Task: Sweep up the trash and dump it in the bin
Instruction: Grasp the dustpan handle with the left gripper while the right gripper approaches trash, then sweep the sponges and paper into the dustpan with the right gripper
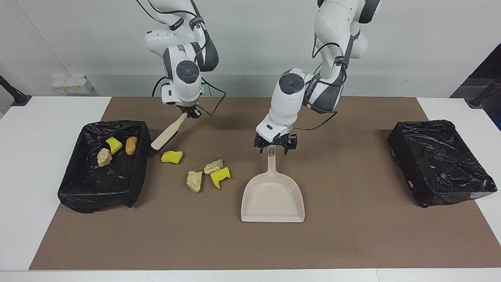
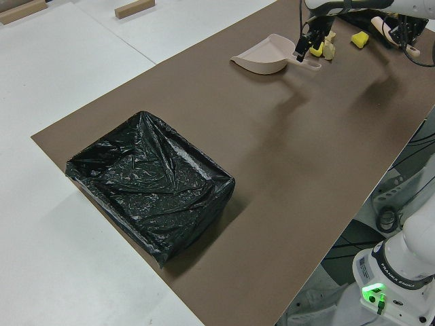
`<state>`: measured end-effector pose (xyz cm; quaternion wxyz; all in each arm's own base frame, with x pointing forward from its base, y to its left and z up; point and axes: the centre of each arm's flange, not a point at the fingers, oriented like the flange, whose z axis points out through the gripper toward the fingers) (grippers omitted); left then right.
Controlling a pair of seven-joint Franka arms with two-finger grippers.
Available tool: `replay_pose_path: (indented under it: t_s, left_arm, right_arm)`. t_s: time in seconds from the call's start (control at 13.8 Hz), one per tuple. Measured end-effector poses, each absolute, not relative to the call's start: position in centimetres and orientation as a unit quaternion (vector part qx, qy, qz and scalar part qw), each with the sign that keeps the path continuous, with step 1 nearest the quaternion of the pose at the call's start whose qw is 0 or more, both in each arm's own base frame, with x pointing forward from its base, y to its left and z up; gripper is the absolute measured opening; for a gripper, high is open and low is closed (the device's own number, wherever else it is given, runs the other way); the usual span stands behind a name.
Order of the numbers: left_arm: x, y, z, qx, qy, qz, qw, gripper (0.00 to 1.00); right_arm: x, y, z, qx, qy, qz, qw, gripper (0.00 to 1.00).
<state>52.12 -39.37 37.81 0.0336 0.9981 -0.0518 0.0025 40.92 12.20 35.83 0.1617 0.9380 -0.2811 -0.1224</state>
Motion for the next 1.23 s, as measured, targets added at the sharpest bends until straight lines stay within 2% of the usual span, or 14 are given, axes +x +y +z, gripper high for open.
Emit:
replay_pose_path:
  t_s: [0.22, 0.29, 0.36, 0.51, 0.72, 0.94, 1.23]
  left_arm:
    - [50.8, -40.6, 35.6, 0.998, -0.054, -0.007, 0.028, 1.00]
    - [50.9, -40.7, 35.6, 0.998, -0.054, -0.006, 0.029, 0.93]
    - [50.9, -40.6, 35.6, 0.998, -0.053, -0.005, 0.029, 0.93]
    - [51.2, -40.4, 35.6, 0.998, -0.051, -0.003, 0.029, 0.74]
    - [51.6, -40.0, 35.9, 0.998, -0.054, 0.005, 0.024, 0.34]
    - [52.4, -39.2, 36.7, 0.991, -0.132, 0.033, -0.013, 0.33]
    - [53.8, -35.2, 39.2, 0.972, -0.227, 0.023, -0.052, 0.33]
  right_arm:
    - [41.8, 10.7, 35.1, 0.949, -0.262, -0.109, 0.137, 0.26]
    - [42.3, 10.5, 34.7, 0.953, -0.258, -0.099, 0.127, 0.26]
    - [42.8, 10.6, 34.2, 0.955, -0.255, -0.091, 0.119, 0.26]
    - [44.3, 11.6, 33.3, 0.960, -0.248, -0.078, 0.105, 0.26]
    - [48.4, 13.3, 34.2, 0.964, -0.244, -0.064, 0.083, 0.26]
    - [51.7, 17.5, 34.5, 0.972, -0.219, -0.060, 0.055, 0.26]
    - [55.2, 22.2, 34.9, 0.979, -0.194, -0.055, 0.035, 0.26]
